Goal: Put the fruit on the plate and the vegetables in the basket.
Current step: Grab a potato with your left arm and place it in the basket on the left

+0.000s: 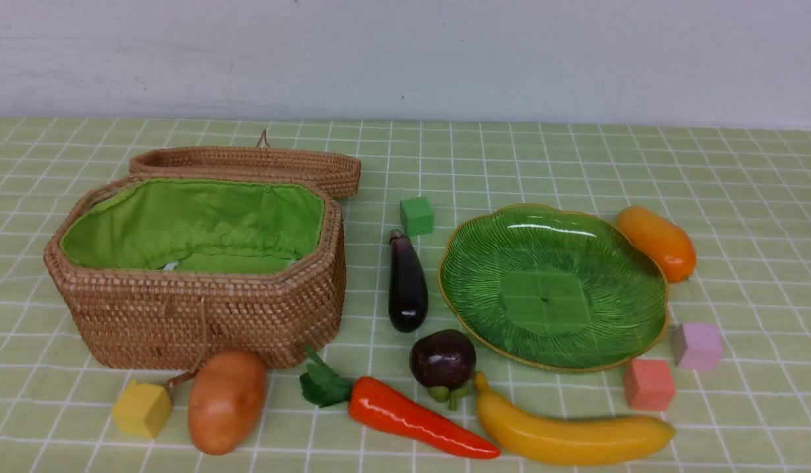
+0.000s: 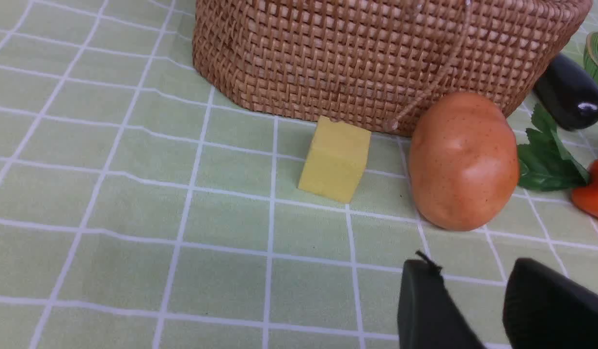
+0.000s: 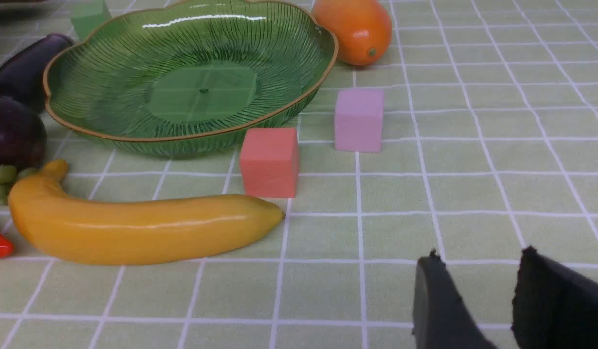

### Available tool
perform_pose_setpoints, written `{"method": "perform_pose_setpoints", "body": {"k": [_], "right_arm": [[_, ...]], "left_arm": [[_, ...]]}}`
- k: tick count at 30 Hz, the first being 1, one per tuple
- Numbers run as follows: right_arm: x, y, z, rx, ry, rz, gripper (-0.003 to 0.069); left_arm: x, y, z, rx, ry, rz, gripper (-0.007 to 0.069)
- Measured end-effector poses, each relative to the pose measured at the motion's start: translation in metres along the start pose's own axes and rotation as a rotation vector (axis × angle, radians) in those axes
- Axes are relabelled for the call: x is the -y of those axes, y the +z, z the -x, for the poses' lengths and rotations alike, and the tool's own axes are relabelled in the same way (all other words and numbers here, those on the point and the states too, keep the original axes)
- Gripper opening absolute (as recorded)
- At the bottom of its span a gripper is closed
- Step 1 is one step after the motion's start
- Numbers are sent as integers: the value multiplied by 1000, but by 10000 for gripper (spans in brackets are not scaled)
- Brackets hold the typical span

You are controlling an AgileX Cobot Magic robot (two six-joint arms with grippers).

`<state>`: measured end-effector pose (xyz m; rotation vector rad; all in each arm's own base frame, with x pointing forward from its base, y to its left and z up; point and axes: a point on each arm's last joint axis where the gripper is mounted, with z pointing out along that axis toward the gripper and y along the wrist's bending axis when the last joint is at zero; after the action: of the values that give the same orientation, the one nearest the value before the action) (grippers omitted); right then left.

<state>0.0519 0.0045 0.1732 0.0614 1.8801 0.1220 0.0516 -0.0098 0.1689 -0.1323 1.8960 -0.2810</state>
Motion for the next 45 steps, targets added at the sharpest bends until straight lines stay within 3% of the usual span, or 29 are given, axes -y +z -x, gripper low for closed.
{"method": "perform_pose_setpoints", "body": {"k": [33,35,42,45], "right_arm": [[0,0,0,0,1,0,239],[0,0,0,0,1,0,239],[0,0,0,0,1,0,239],[0,0,0,0,1,0,239]], "left_arm": [[1,0,6,63,-1,-6,239],[2,-1,12,132,-78,-29,239],[3,-6,34,357,-596,-146,239],[0,-9,40,433,-692,-160,239]]}}
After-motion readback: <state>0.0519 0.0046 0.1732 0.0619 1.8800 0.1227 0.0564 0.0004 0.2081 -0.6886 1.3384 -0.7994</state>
